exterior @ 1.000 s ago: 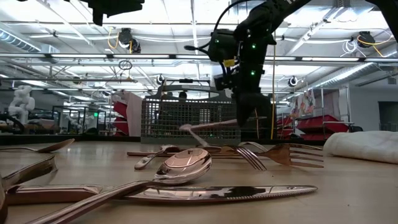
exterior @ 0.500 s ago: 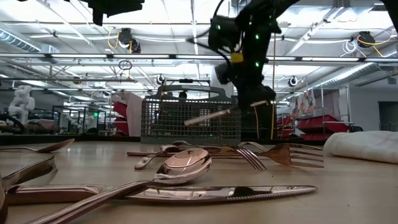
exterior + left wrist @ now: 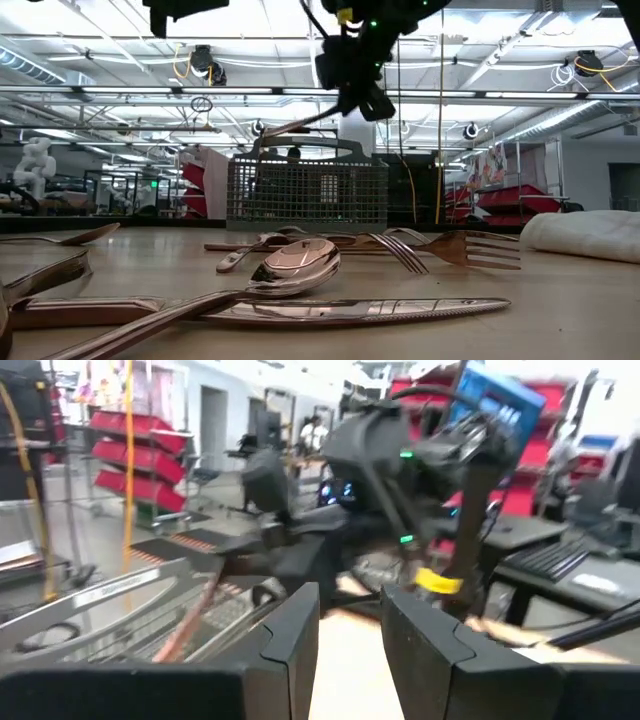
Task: Sort silverware
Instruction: Put the top bronze knife into the gray silverware rack
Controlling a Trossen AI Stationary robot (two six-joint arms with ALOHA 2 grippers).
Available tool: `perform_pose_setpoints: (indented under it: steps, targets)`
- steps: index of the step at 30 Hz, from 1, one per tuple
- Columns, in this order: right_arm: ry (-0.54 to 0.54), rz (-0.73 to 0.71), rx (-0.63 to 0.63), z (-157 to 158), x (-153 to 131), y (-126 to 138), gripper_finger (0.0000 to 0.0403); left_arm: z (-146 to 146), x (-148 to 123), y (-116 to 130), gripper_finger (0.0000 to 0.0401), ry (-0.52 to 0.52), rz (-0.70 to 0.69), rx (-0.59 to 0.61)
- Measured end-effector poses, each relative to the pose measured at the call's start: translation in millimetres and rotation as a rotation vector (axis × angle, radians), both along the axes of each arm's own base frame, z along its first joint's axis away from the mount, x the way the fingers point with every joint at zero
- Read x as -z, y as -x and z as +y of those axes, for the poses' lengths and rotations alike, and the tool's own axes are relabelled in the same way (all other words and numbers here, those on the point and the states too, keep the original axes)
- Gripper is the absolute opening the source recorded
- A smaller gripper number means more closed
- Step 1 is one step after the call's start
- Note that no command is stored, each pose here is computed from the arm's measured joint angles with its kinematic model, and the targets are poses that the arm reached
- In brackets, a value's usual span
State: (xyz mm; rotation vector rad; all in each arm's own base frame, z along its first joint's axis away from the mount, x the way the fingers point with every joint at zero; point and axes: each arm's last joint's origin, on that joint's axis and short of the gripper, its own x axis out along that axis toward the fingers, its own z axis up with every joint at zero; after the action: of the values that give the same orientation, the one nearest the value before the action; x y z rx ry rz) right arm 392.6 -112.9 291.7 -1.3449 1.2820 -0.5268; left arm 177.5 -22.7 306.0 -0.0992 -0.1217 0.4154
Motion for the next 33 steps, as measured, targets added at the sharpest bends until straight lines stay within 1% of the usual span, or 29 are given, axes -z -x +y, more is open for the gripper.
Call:
perform_pose_setpoints:
  steps: [3, 7, 10, 13, 16, 20, 23, 27, 30, 33]
  targets:
    - [0.107, 0.056, -0.051, -14, -10, -4, 0.0016, -2, -6, 5, 0.0114, 0.010, -0.046, 0.025]
    - [0.201, 0.144, -0.162, -29, -20, -6, 0.0016, -5, -11, 13, 0.0114, 0.020, -0.085, 0.050]
    - [0.229, 0.158, -0.202, -36, -23, -5, 0.0016, -6, -14, 17, 0.0114, 0.025, -0.102, 0.063]
    - [0.260, 0.221, -0.260, -43, -23, -4, 0.0016, -5, -16, 20, 0.0114, 0.029, -0.116, 0.067]
    - [0.294, 0.181, -0.322, -49, -28, -5, 0.0016, -5, -17, 22, 0.0114, 0.030, -0.122, 0.067]
    - [0.353, 0.133, -0.362, -53, -30, -10, 0.0016, -5, -18, 23, 0.0114, 0.031, -0.126, 0.067]
    - [0.371, 0.148, -0.397, -58, -21, -16, 0.0016, -5, -17, 23, 0.0114, 0.031, -0.124, 0.067]
    - [0.405, 0.226, -0.438, -66, -8, -30, 0.0016, -5, -18, 23, 0.0114, 0.031, -0.126, 0.067]
    - [0.474, 0.205, -0.432, -73, -8, -41, 0.0016, -5, -18, 23, 0.0114, 0.032, -0.129, 0.067]
    - [0.552, 0.181, -0.452, -79, -20, -49, 0.0016, -4, -18, 24, 0.0114, 0.032, -0.130, 0.067]
